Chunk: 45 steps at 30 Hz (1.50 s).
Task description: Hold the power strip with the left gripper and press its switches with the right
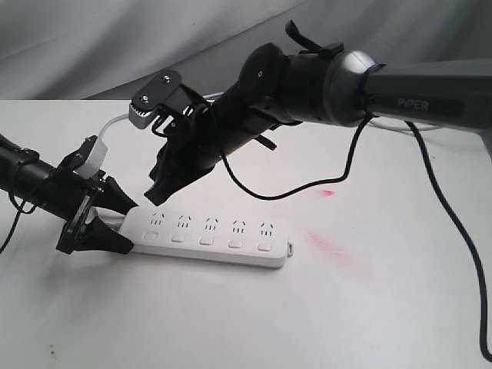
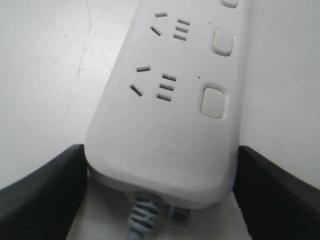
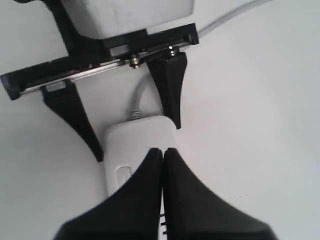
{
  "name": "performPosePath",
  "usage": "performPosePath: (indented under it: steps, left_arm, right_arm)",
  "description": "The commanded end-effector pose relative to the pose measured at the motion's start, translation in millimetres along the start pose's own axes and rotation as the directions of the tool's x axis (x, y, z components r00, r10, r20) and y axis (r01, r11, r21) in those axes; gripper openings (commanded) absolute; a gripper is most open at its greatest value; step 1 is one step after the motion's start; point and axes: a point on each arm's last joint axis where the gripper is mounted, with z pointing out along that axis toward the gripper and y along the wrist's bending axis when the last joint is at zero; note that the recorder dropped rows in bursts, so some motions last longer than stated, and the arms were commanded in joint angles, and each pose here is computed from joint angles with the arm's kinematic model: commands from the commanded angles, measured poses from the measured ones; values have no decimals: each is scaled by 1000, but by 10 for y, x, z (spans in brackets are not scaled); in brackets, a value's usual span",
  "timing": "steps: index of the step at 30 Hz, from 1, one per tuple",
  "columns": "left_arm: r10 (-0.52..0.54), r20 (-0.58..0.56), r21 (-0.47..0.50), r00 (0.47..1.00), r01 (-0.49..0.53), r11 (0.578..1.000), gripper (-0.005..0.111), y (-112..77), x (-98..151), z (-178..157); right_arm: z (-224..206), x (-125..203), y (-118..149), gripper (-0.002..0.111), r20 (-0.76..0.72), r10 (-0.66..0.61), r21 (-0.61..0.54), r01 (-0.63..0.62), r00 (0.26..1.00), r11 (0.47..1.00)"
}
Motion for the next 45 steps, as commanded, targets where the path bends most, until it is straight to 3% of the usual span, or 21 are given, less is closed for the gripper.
performPosePath:
  steps: [1,13,29,45]
  left_arm:
    - [-1,-109,42,994,6,999,63,-45,192,113]
    - [-1,-109,42,994,6,999,63,-45,192,113]
    - [-1,-109,42,994,6,999,63,-45,192,113]
    - [-1,-109,42,994,6,999,63,-45,192,113]
  right_arm:
    - [65,147,62,0,-48,-14,-74,10,999,997]
    - [330,681,140,0,-135,59,-50,-66,989,997]
    - [588,857,175,0,-171,73,-53,-83,982,995]
    - [701,1130,157,0,-336,63,-40,-81,940,996]
